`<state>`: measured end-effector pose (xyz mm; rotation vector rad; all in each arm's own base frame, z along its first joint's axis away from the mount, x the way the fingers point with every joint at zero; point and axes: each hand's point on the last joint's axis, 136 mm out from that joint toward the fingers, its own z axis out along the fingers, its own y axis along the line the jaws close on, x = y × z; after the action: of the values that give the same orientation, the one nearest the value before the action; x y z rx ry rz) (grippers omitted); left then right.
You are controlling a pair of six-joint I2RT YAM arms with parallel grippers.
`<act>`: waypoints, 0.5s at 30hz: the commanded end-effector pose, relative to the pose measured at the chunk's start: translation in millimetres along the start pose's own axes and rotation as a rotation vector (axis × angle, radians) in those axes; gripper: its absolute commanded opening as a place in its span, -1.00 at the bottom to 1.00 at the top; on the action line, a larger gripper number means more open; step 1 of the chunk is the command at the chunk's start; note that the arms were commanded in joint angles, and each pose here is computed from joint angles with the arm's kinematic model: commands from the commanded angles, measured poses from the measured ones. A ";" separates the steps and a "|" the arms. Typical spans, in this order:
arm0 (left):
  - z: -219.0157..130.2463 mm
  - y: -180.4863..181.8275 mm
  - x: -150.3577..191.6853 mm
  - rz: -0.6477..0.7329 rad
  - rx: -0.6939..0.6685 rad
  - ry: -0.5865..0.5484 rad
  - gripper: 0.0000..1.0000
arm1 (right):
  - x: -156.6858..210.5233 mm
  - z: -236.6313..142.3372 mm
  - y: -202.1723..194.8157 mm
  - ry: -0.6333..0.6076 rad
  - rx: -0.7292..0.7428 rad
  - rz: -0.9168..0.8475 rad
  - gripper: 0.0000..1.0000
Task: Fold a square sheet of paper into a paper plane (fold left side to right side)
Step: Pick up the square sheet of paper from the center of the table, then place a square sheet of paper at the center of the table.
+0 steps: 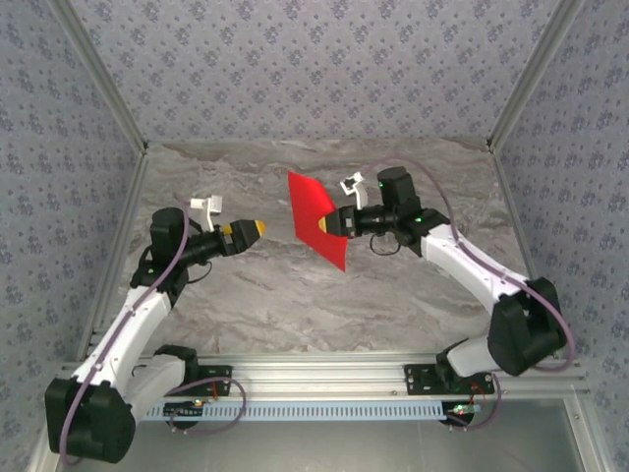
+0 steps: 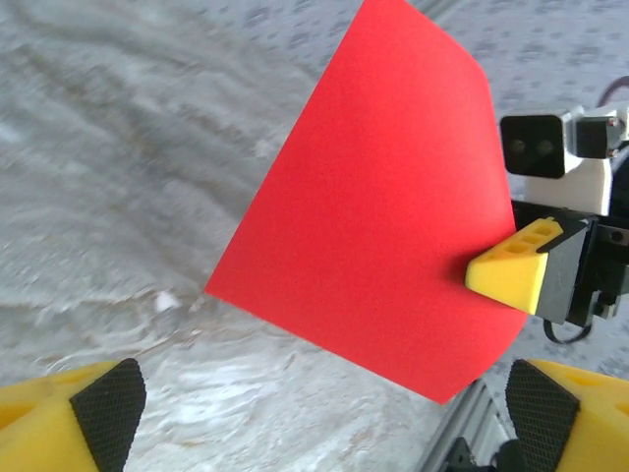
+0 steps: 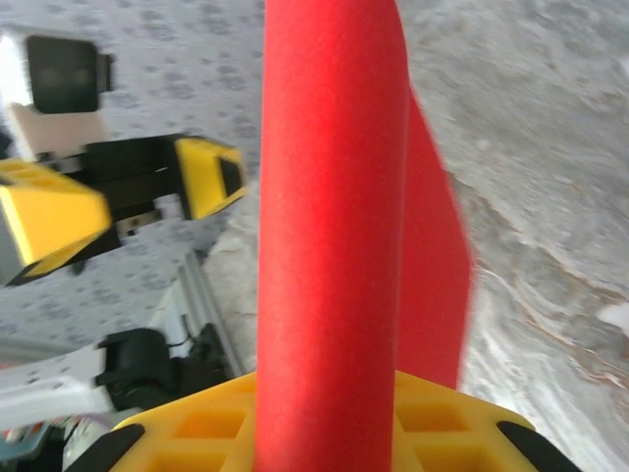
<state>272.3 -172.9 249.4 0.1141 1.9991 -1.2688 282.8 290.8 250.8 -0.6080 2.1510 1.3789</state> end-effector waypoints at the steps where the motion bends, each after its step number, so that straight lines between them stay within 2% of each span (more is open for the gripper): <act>1: -7.1 -50.6 -12.1 0.151 0.177 -0.020 0.97 | 9.5 -19.4 49.7 0.058 -0.171 -0.056 -0.48; 8: -1.9 -99.4 -5.4 0.310 0.317 0.025 0.97 | 8.3 -43.6 103.9 0.056 -0.283 -0.137 -0.48; 15: 5.0 -119.7 -0.9 0.359 0.371 0.064 0.93 | 9.3 -53.4 127.4 0.054 -0.322 -0.199 -0.48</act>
<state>228.9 -231.2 319.1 0.5725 1.7619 -1.3973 201.8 292.3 336.0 -0.9014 1.9105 1.6004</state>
